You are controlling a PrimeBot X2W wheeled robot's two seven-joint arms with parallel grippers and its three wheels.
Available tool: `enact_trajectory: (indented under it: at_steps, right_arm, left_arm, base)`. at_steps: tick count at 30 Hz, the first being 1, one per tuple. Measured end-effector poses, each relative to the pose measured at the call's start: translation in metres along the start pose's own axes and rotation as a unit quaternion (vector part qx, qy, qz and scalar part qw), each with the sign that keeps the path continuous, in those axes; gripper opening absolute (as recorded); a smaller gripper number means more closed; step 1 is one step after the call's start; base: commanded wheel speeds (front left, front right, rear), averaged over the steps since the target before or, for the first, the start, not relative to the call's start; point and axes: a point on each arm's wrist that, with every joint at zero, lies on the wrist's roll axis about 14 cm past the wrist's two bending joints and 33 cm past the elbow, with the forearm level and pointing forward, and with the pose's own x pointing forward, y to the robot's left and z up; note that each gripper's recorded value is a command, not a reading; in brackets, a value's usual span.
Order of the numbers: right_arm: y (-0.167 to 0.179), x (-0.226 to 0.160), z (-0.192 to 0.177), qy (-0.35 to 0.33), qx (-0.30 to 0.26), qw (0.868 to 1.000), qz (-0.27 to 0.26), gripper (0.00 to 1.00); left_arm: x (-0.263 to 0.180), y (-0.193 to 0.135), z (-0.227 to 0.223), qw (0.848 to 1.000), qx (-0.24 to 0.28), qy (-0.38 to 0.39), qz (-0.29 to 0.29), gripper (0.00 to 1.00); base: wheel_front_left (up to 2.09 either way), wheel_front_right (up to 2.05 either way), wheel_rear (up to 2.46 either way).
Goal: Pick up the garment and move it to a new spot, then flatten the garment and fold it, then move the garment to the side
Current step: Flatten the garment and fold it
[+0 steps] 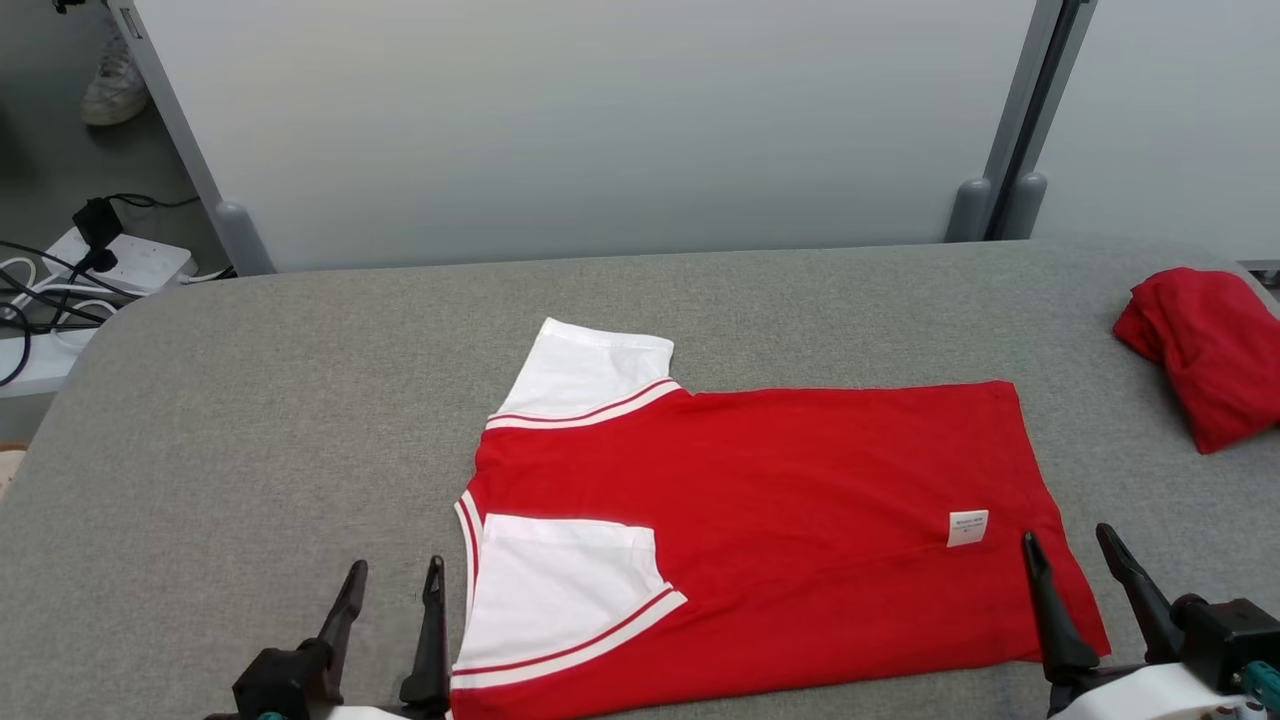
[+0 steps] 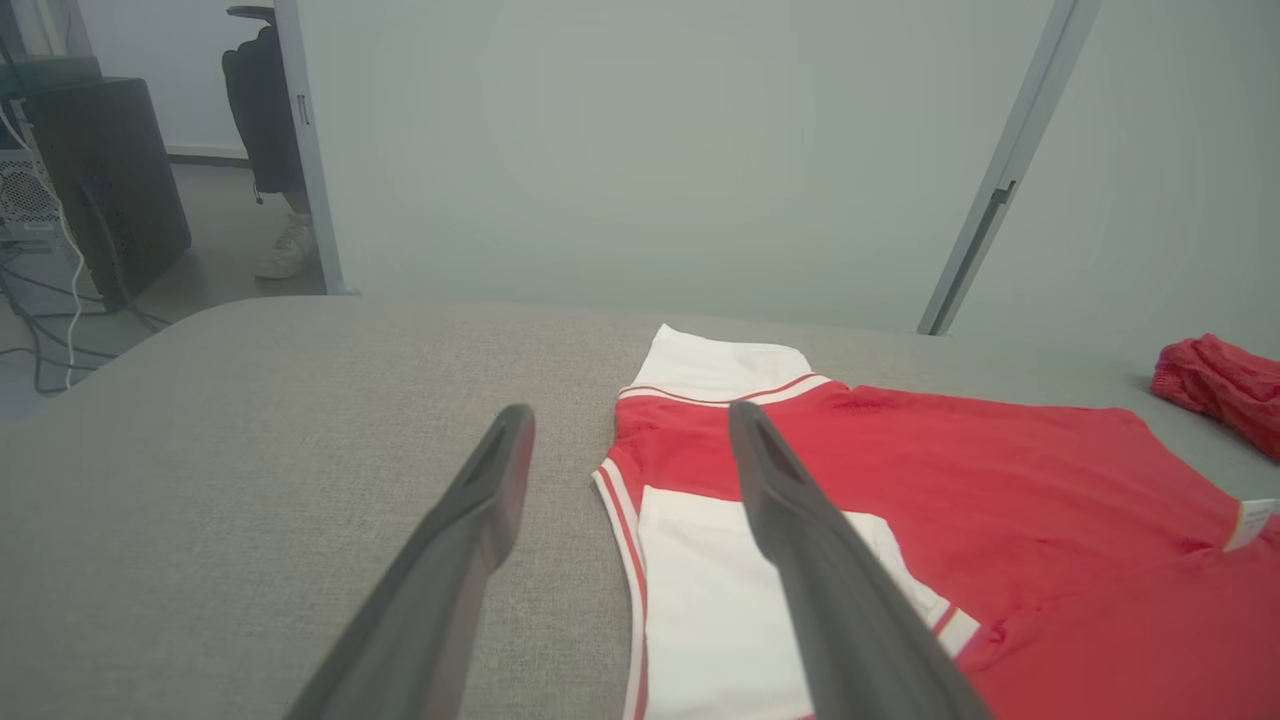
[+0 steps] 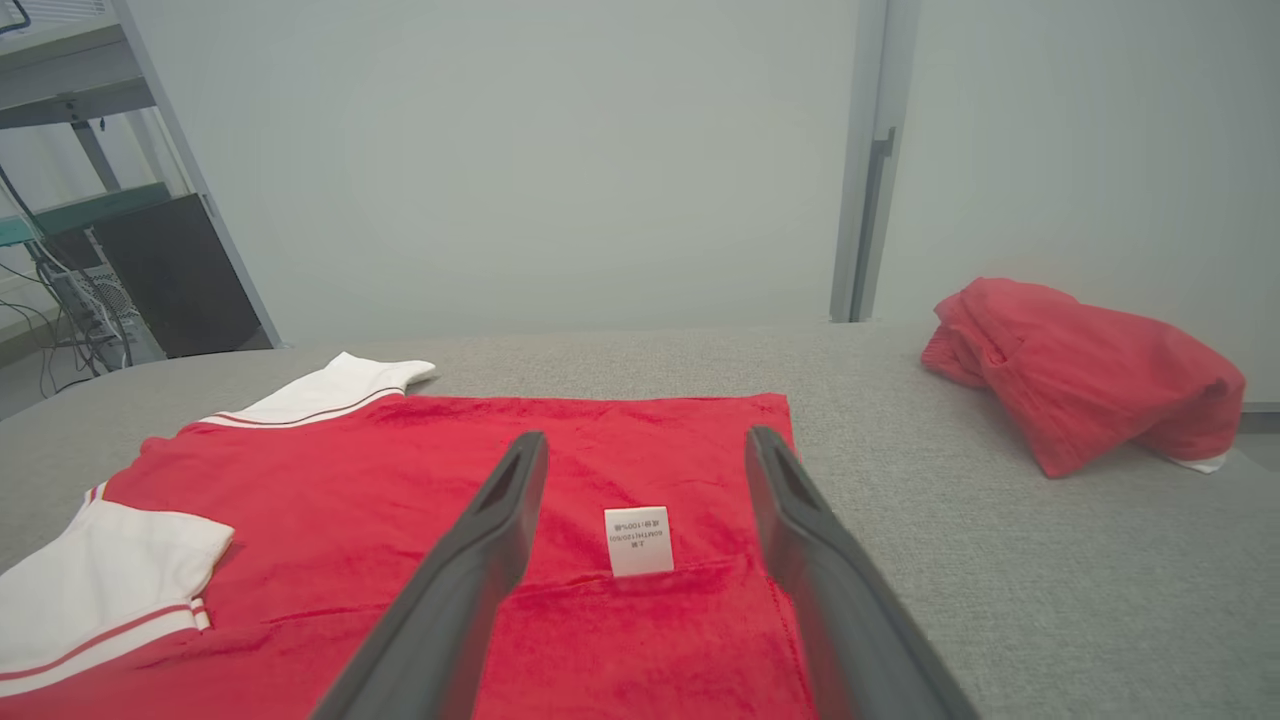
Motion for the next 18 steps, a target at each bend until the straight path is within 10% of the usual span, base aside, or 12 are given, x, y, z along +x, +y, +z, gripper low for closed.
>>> enact_trajectory:
  at_steps: [18]
  right_arm:
    - [0.0000, -0.0058, 0.0041, -0.008, 0.002, 1.000, -0.002, 1.00]
  left_arm:
    - [0.0003, -0.0027, 0.0036, 1.000, 0.006, -0.012, -0.011, 1.00]
  base:
    - [0.00, 0.00, 0.00]
